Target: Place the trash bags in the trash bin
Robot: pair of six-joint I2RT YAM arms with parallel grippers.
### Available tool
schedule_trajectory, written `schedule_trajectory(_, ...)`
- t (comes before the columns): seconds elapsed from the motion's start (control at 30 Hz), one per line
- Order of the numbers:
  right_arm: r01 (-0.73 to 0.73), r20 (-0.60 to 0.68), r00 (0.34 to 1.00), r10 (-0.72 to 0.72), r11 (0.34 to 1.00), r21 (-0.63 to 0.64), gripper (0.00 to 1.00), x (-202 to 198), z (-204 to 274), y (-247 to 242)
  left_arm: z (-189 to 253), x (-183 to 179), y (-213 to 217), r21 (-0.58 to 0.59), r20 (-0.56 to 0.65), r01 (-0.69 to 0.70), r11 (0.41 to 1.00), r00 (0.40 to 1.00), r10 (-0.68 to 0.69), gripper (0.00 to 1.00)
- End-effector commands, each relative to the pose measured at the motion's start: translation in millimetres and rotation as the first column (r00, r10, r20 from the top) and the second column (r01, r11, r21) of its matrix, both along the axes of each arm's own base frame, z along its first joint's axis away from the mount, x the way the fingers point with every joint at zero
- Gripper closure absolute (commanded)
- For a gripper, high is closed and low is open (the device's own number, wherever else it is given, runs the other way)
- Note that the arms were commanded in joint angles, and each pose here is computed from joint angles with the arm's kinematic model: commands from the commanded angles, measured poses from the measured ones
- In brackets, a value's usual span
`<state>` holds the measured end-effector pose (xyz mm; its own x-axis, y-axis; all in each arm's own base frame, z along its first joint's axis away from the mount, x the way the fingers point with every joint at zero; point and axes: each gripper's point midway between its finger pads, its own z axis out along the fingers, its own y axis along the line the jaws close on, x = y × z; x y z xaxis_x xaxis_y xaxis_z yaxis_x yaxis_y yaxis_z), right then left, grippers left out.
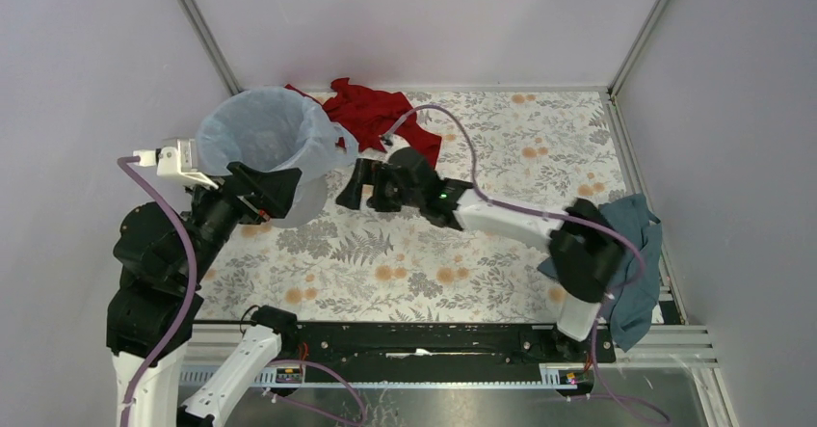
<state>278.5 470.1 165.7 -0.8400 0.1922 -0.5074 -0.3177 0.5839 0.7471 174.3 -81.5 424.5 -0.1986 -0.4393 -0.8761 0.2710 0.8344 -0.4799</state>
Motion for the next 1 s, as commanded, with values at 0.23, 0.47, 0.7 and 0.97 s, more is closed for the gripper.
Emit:
schedule_trajectory(0.23,0.147,0.457,0.889,0.013,0.938,-0.314,0.0,-57,137,-202,52,3,15,-0.06,0.225,-0.079,0.995,0.97,0.091,0.01)
schedule_trajectory(0.47,0.317,0.645,0.753,-0.13,0.931,-0.183,0.0,-85,267,-292,82,7,15,-0.108,0.288,-0.077,0.991,0.952,0.105,0.01)
schedule_trajectory(0.7,0.333,0.736,0.652,-0.181,0.941,-0.063,0.0,-99,340,-316,90,13,16,-0.125,0.278,-0.089,0.988,0.953,0.121,0.01)
schedule_trajectory(0.97,0.386,0.759,0.6,-0.253,0.922,0.003,0.0,-95,335,-327,91,15,15,-0.136,0.255,-0.092,0.986,0.959,0.124,0.01)
